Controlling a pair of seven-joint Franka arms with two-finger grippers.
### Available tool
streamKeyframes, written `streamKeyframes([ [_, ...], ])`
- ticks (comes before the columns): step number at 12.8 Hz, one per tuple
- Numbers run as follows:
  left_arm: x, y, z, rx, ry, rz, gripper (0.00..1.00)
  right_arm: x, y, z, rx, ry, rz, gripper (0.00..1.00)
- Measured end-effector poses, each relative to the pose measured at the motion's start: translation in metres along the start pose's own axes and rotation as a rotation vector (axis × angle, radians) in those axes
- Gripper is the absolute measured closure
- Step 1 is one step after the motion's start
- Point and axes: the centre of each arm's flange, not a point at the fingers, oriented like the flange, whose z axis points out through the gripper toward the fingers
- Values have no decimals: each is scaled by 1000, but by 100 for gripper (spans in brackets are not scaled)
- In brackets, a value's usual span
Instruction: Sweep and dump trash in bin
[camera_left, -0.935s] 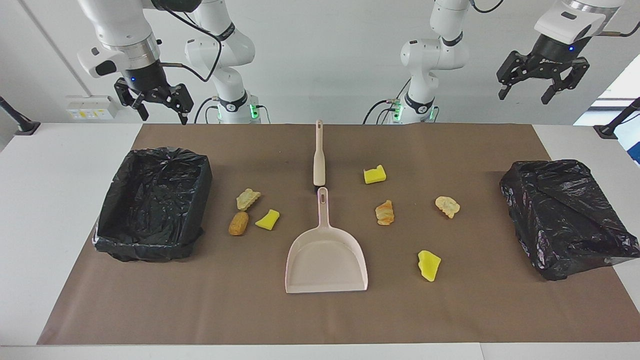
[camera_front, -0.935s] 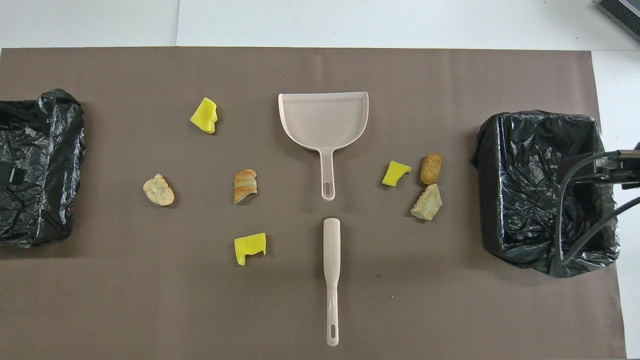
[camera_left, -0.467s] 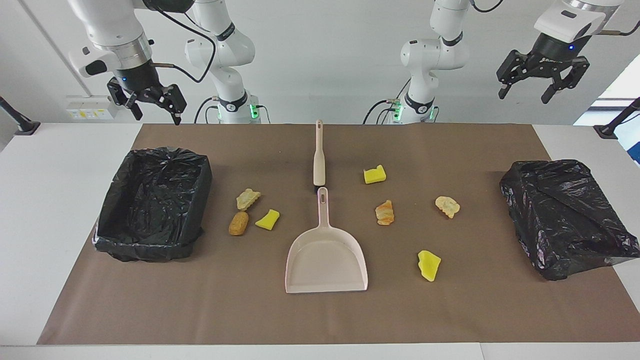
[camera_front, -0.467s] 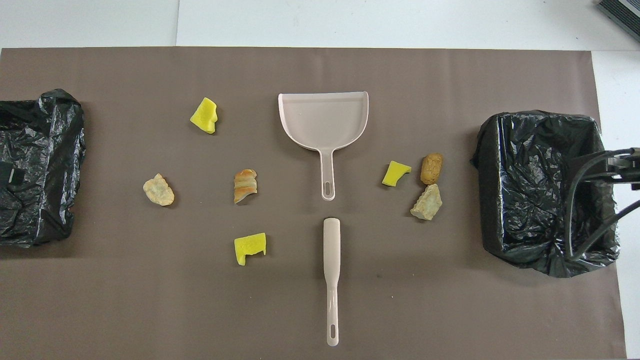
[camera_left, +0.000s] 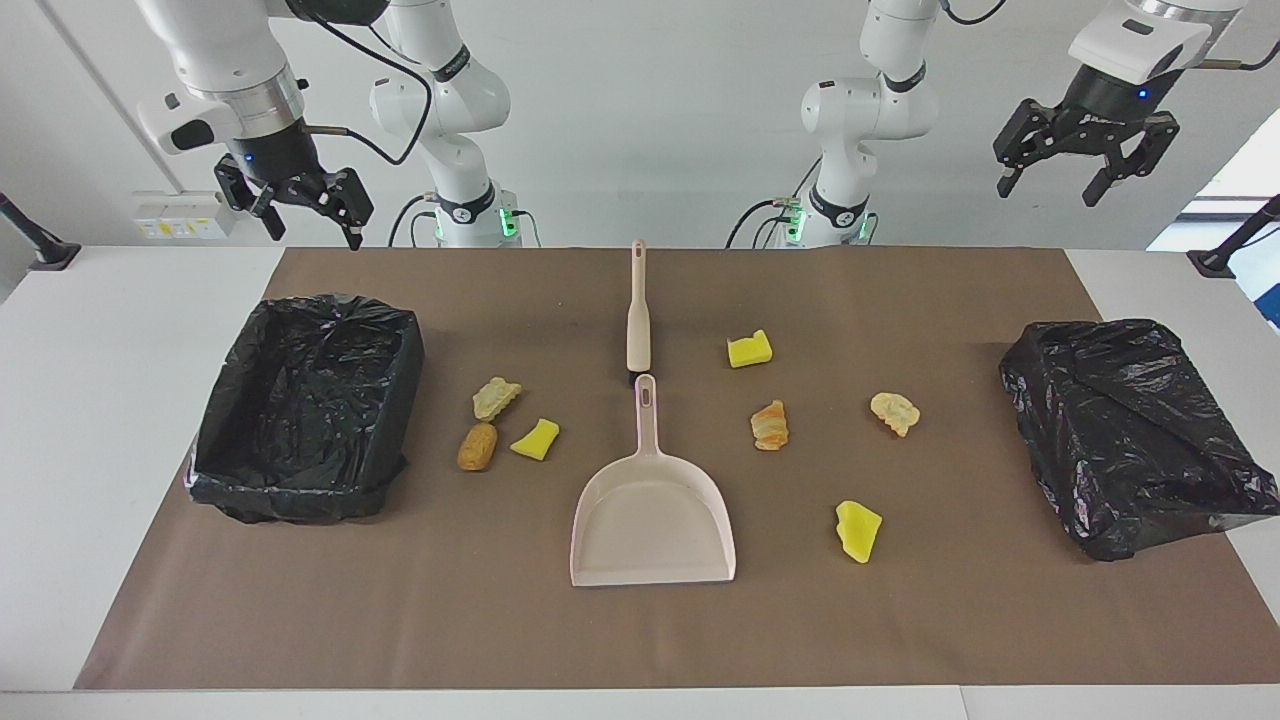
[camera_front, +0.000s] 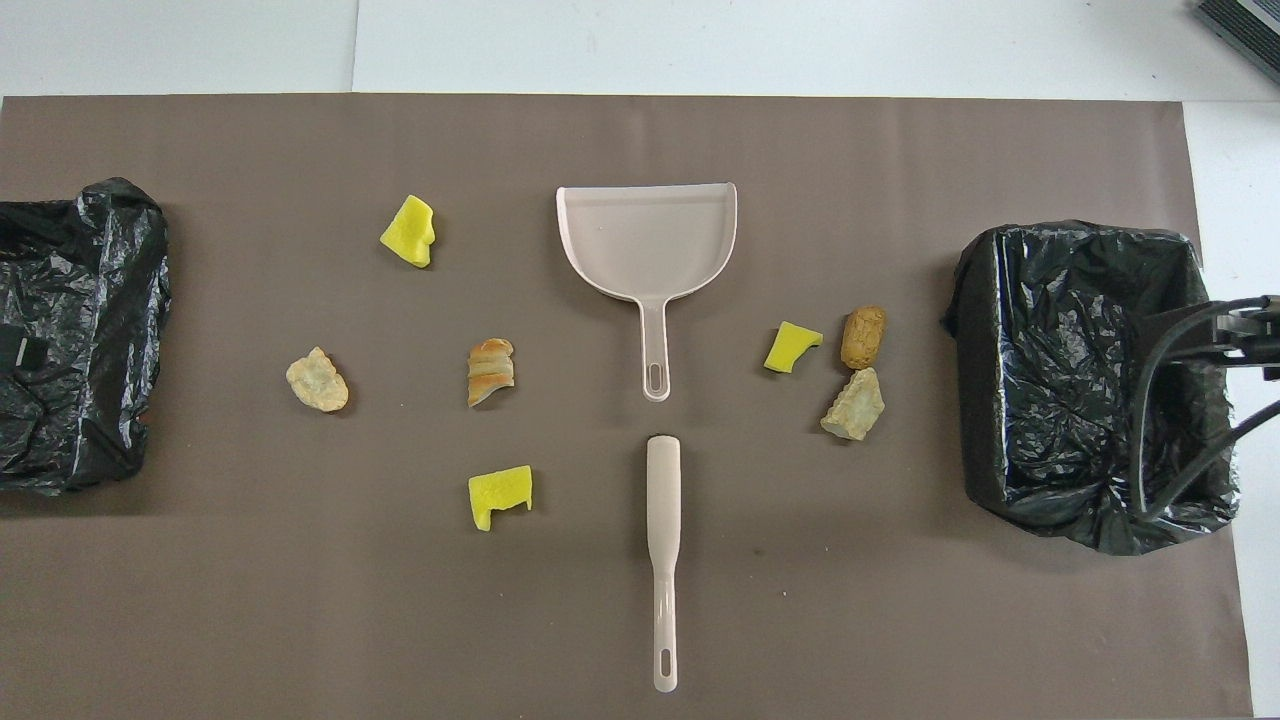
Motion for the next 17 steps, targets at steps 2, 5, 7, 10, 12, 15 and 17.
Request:
streamKeyframes([
  [2, 0, 0, 0, 0, 0, 0, 0, -4, 2, 2, -3, -27, -25, 0],
  [5, 0, 0, 0, 0, 1, 0, 0, -12, -5, 4, -6, -68, -58, 0],
  [7, 0, 0, 0, 0, 1, 0, 0, -17, -19, 6, -11, -92, -76, 0],
  [10, 0, 0, 0, 0, 1, 0, 0, -19, -42, 7, -14, -99, -98, 0],
  [12, 0, 0, 0, 0, 0, 0, 0, -9, -61, 14, 14, -110, -36, 0],
  [15, -4, 5, -4, 0, -1, 8, 0, 28, -88, 35, 28, -100, 28, 0],
  [17, -9, 11, -8, -2, -6, 19, 0, 51, -120, 60, 33, -95, 34, 0],
])
